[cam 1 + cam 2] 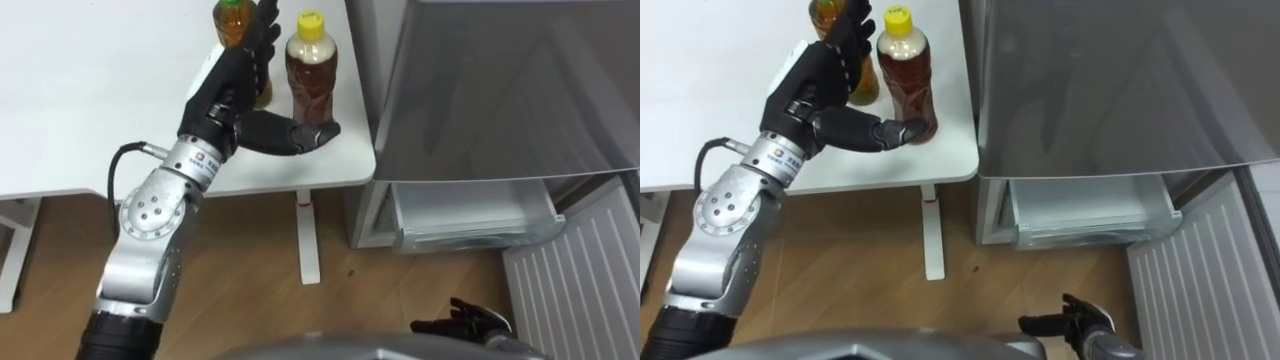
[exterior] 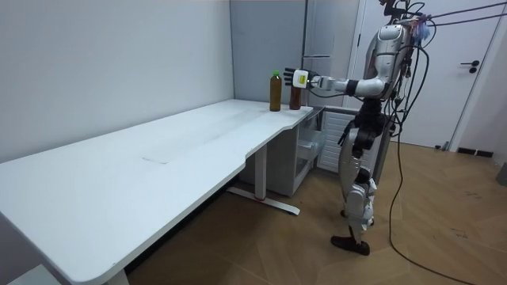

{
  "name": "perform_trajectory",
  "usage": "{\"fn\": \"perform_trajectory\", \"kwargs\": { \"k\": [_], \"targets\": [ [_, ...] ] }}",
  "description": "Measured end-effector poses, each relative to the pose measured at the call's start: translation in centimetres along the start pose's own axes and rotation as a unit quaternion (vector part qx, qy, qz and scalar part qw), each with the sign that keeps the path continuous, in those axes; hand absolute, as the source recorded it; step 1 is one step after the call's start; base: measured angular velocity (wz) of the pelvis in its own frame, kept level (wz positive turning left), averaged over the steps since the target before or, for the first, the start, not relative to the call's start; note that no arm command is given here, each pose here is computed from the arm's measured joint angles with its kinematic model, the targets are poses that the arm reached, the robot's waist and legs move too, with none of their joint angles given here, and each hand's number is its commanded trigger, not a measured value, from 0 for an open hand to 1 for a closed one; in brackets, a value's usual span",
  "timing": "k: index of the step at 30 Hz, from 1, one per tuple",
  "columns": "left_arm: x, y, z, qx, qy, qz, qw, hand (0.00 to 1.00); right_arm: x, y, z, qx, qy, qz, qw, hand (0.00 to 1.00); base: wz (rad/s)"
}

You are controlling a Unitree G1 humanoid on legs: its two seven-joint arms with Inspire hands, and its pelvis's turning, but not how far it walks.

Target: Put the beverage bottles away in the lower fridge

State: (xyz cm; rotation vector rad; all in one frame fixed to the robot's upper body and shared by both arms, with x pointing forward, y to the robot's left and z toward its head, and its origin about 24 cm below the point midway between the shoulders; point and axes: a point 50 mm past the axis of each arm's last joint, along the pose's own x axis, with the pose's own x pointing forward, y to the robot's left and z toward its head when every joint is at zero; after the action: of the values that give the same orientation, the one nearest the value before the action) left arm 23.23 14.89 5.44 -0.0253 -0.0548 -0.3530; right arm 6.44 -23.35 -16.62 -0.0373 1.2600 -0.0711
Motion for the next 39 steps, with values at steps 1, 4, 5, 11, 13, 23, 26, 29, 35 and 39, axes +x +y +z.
{"fn": "perform_trajectory", "kwargs": {
  "k": [1, 4, 5, 11, 13, 23, 26, 29, 35, 39],
  "targets": [
    [0.0, 0.0, 0.0, -0.009, -0.002, -0.002, 1.0, 0.0, 0.0, 0.0, 0.0, 0.0, 0.001, 0.002, 1.0, 0.0, -0.03],
    [0.2, -0.1, 0.1, -0.025, -0.003, -0.012, 1.0, 0.0, 0.0, 0.0, 0.0, 0.004, 0.002, 0.007, 1.0, 0.0, 0.0],
    [0.2, -0.1, 0.1, -0.026, -0.003, -0.013, 1.0, 0.0, 0.0, 0.0, 0.0, 0.005, 0.003, 0.008, 1.0, 0.0, 0.0],
    [0.1, -0.1, -0.5, -0.06, 0.011, -0.019, 0.998, 0.0, 0.0, -0.2, 0.1, 0.006, 0.006, 0.006, 1.0, 0.0, -0.08],
    [0.1, 0.0, -0.8, -0.063, 0.018, -0.017, 0.998, 0.0, 0.0, -0.4, 0.2, 0.006, 0.006, 0.003, 1.0, 0.0, -0.05],
    [0.4, 0.6, -1.2, -0.084, 0.027, -0.005, 0.996, 0.0, -0.1, -0.8, -0.1, 0.012, 0.01, -0.026, 1.0, 0.0, -0.01],
    [0.8, 1.0, -1.3, -0.082, 0.03, 0.007, 0.996, 0.0, -0.1, -0.9, -0.1, 0.017, 0.01, -0.031, 0.999, 0.0, -0.04],
    [1.2, 1.2, -1.6, -0.083, 0.037, 0.011, 0.996, 0.0, -0.2, -1.1, -0.2, 0.023, 0.01, -0.036, 0.999, 0.0, -0.01],
    [1.2, 1.4, -1.7, -0.083, 0.04, 0.015, 0.996, 0.0, -0.2, -1.1, -0.3, 0.019, 0.008, -0.045, 0.999, 0.0, -0.03],
    [1.5, 1.6, -1.8, -0.083, 0.045, 0.016, 0.995, 0.0, -0.3, -1.1, -0.5, -0.007, 0.014, -0.046, 0.999, 0.0, 0.0]
  ]
}}
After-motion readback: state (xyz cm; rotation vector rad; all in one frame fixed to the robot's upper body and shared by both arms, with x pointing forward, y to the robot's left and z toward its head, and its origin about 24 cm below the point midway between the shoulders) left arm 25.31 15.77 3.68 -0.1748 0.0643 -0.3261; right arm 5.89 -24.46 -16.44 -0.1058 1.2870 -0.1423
